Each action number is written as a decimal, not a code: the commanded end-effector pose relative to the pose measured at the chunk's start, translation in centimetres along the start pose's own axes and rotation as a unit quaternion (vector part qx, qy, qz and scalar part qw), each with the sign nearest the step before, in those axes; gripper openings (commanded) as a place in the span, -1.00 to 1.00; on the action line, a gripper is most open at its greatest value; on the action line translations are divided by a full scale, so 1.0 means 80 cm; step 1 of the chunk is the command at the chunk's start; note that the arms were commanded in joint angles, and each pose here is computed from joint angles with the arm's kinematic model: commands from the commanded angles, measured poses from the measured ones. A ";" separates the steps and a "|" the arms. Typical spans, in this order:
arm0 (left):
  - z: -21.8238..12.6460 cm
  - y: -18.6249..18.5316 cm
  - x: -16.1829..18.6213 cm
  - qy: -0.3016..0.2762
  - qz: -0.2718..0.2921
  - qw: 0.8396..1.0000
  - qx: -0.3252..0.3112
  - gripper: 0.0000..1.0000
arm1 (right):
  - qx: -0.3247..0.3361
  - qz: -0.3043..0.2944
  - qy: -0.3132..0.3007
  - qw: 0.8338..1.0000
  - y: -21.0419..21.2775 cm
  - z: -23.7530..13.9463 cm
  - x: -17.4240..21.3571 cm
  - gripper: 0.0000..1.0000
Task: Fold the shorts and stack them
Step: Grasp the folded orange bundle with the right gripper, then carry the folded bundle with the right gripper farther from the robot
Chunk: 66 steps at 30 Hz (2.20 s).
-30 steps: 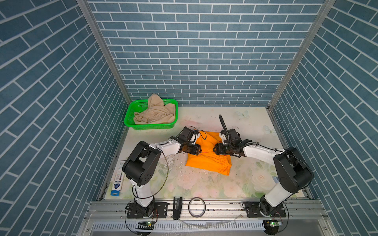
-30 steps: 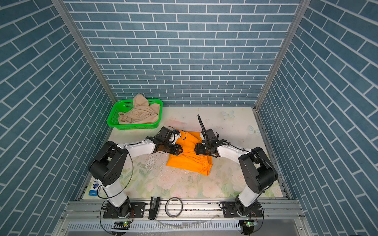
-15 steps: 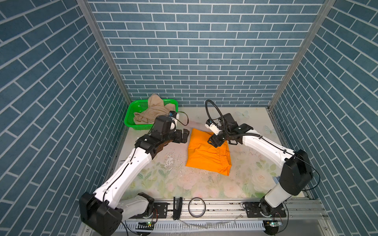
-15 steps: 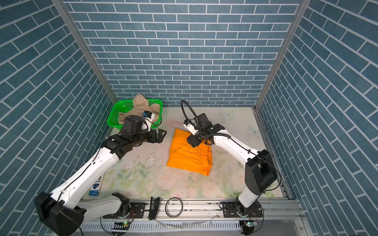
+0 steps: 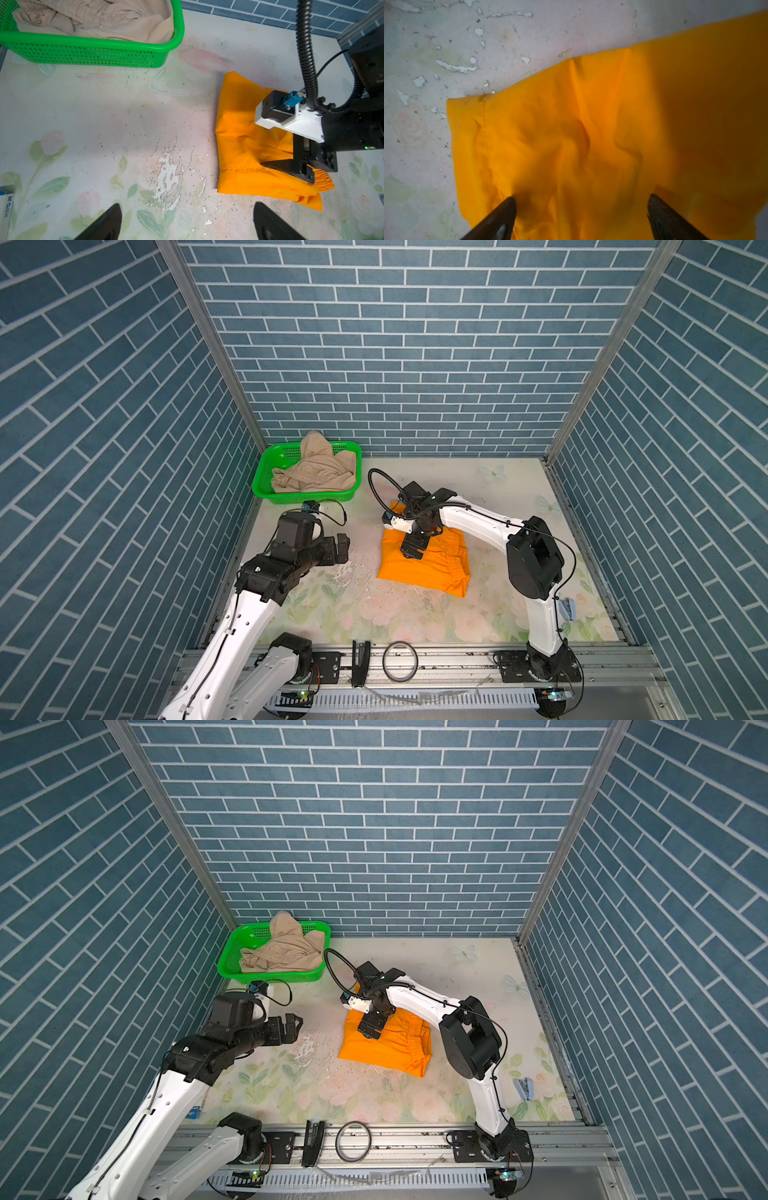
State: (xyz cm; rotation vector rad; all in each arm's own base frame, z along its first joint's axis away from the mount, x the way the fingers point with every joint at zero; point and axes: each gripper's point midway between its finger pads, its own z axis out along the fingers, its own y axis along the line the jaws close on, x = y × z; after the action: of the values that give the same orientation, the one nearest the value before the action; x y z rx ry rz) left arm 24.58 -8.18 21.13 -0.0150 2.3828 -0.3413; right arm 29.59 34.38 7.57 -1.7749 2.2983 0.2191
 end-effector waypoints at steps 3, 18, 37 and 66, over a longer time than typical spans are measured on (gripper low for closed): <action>0.010 0.011 0.022 0.031 -0.007 0.999 -0.014 0.99 | 0.008 -0.033 0.047 0.998 0.001 0.015 0.022 0.96; 0.025 0.010 0.031 0.051 -0.012 0.999 -0.009 0.99 | 0.010 0.040 0.086 0.995 -0.009 0.079 0.037 0.82; 0.041 0.003 0.039 0.066 -0.029 0.997 0.010 0.99 | 0.202 0.364 0.110 0.902 -0.297 0.012 0.228 0.73; 0.054 -0.002 0.045 0.081 -0.036 0.996 0.023 0.99 | 0.196 0.537 0.020 0.820 -0.257 -0.082 0.288 0.89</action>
State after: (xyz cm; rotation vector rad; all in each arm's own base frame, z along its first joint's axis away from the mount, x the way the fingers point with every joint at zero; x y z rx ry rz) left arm 24.63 -9.72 16.13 -0.0407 2.5360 -0.4308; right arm 43.48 6.00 9.27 -0.2457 2.7913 -0.1549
